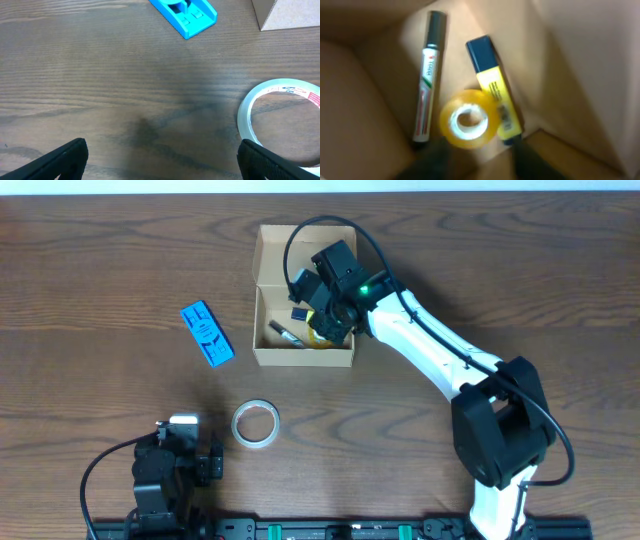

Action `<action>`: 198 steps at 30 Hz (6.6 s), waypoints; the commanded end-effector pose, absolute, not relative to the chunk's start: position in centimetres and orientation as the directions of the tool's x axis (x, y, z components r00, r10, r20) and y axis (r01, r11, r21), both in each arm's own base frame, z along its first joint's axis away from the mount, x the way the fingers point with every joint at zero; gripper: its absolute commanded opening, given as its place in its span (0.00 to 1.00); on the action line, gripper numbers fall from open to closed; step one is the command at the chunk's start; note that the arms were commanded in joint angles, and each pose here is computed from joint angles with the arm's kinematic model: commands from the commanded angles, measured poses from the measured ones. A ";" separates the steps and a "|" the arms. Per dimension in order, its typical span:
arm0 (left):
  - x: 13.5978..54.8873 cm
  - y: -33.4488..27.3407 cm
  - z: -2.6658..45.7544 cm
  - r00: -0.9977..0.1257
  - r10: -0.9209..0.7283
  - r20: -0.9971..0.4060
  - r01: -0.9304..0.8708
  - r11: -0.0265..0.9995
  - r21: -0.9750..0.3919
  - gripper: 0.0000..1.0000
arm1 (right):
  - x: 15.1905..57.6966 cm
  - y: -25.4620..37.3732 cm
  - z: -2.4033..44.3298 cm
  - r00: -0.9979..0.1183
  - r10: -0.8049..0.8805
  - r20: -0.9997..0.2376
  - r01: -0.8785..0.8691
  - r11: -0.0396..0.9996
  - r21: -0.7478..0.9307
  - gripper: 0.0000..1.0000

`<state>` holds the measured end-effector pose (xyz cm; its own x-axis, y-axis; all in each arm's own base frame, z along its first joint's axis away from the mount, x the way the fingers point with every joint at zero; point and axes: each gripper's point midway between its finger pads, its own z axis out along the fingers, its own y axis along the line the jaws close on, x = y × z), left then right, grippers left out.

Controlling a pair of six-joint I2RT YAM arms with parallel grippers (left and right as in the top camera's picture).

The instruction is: Pack container

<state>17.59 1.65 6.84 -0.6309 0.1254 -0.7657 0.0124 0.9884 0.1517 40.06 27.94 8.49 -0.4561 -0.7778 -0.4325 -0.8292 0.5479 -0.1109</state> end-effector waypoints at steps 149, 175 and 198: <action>39.7 1.1 -0.7 -0.784 -0.621 -0.023 -0.618 0.783 -0.071 0.33 | 19.1 12.3 15.1 -0.538 -0.226 -0.812 -0.495 0.864 0.088 0.99; 43.7 -5.6 18.3 -0.945 -0.309 -0.108 -0.265 0.916 -0.300 0.31 | 19.1 12.3 15.1 -0.538 -0.226 -0.812 -0.495 0.864 0.088 0.99; 41.1 -17.7 19.9 -0.712 0.624 -0.322 0.680 0.727 -0.096 0.36 | 19.1 12.3 15.1 -0.538 -0.226 -0.812 -0.495 0.864 0.088 0.99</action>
